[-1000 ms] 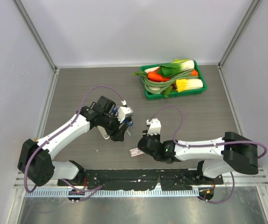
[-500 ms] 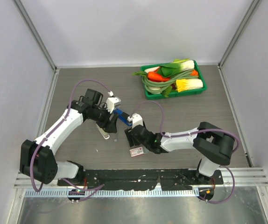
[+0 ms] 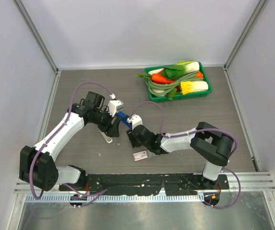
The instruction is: Unload the staples from the stapler
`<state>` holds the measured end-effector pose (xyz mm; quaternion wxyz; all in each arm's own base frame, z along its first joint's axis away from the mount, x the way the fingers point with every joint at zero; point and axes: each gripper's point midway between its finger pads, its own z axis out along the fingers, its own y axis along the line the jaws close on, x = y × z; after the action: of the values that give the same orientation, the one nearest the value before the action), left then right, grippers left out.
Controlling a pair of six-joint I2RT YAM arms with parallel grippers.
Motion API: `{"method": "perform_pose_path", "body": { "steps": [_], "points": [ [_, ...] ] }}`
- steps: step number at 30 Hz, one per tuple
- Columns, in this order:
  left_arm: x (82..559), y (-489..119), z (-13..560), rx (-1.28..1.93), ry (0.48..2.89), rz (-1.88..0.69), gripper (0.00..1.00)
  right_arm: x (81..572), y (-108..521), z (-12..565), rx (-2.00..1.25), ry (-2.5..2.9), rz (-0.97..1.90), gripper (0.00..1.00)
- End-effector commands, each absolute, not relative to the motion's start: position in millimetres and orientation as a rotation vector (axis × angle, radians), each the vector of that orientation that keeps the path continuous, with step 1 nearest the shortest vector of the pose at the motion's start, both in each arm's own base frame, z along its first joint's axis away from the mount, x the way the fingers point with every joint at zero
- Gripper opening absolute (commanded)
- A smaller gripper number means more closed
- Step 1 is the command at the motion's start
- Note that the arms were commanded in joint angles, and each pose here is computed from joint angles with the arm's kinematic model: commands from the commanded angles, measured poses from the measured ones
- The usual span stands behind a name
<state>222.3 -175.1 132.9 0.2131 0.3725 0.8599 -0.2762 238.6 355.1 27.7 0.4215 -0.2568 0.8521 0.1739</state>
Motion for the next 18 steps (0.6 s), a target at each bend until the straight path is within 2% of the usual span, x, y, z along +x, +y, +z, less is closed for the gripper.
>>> {"method": "perform_pose_path", "body": {
  "steps": [1, 6, 18],
  "points": [
    [221.9, -178.3, 155.1, 1.028, 2.329, -0.798, 0.66, 245.8, 366.6, 36.4, -0.639, 2.093, 0.460, 0.49],
    [226.1, -177.6, 158.4, 1.019, 2.329, -0.794, 0.66, 246.5, 363.3, 30.4, -0.643, 2.103, 0.433, 0.46],
    [230.7, -174.5, 166.3, 0.986, 2.335, -0.785, 0.66, 240.1, 362.3, 17.1, -0.738, 2.088, 0.291, 0.30]
  ]
}}
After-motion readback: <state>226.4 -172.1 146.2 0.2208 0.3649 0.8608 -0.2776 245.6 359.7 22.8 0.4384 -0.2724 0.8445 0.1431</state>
